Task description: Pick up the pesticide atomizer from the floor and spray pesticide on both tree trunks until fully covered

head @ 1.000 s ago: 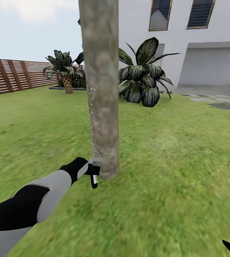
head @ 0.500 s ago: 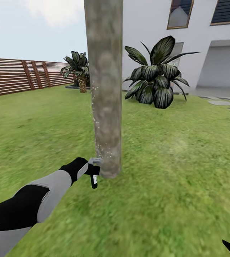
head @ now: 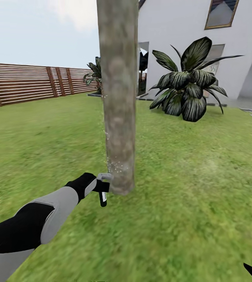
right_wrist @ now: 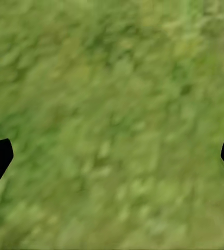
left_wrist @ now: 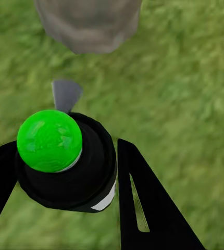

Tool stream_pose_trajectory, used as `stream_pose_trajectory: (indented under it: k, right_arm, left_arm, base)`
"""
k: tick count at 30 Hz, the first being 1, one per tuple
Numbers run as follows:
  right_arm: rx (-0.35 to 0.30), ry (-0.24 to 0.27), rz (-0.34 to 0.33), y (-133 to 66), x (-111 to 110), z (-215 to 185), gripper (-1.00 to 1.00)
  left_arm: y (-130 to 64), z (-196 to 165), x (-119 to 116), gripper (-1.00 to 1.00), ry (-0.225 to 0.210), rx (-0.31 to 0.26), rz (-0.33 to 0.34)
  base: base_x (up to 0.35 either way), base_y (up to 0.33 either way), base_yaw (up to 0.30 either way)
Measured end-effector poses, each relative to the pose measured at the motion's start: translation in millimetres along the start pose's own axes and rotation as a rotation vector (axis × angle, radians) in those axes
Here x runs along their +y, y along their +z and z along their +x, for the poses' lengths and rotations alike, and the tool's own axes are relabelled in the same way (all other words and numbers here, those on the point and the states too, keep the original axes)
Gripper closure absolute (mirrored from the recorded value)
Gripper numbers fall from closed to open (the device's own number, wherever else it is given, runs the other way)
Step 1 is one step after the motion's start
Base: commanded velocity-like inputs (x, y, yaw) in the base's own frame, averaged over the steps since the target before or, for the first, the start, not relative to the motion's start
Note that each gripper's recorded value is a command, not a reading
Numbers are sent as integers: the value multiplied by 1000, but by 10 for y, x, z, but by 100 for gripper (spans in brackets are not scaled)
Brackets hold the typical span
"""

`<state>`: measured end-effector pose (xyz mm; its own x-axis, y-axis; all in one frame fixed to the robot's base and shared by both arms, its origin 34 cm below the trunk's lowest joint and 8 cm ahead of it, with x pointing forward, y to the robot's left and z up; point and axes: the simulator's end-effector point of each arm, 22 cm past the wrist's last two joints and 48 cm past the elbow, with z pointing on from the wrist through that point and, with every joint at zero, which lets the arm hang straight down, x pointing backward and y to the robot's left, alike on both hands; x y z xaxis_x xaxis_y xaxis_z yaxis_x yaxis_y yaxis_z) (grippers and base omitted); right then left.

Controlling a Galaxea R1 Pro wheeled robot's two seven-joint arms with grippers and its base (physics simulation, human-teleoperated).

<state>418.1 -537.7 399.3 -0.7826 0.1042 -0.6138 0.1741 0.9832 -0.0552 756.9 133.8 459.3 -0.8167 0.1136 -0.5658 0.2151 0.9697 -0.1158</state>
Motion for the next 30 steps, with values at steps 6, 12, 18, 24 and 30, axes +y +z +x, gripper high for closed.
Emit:
stream_pose_trajectory:
  k: [6,12,18,24,30]
  right_arm:
    - [0,0,3,-1,-7,3,-100]
    - [-1,-2,8,-11,-41,-10,-100]
    - [-2,-1,10,-14,-52,-10,-100]
    - [-2,-1,10,-15,-53,-13,-100]
    - [-3,-1,10,-16,-53,-13,-100]
  left_arm:
    - [-36,-107,-10,100,4,-20,0]
    - [-557,-826,-108,100,80,-59,-26]
    - [-821,-920,122,100,201,6,-174]
    - [-1148,-1405,141,100,212,-52,-204]
    - [-1645,-2077,109,100,223,-159,-226]
  base:
    - [0,-322,46]
    - [0,-44,1]
    - [0,0,0]
    - [0,0,0]
    - [0,0,0]
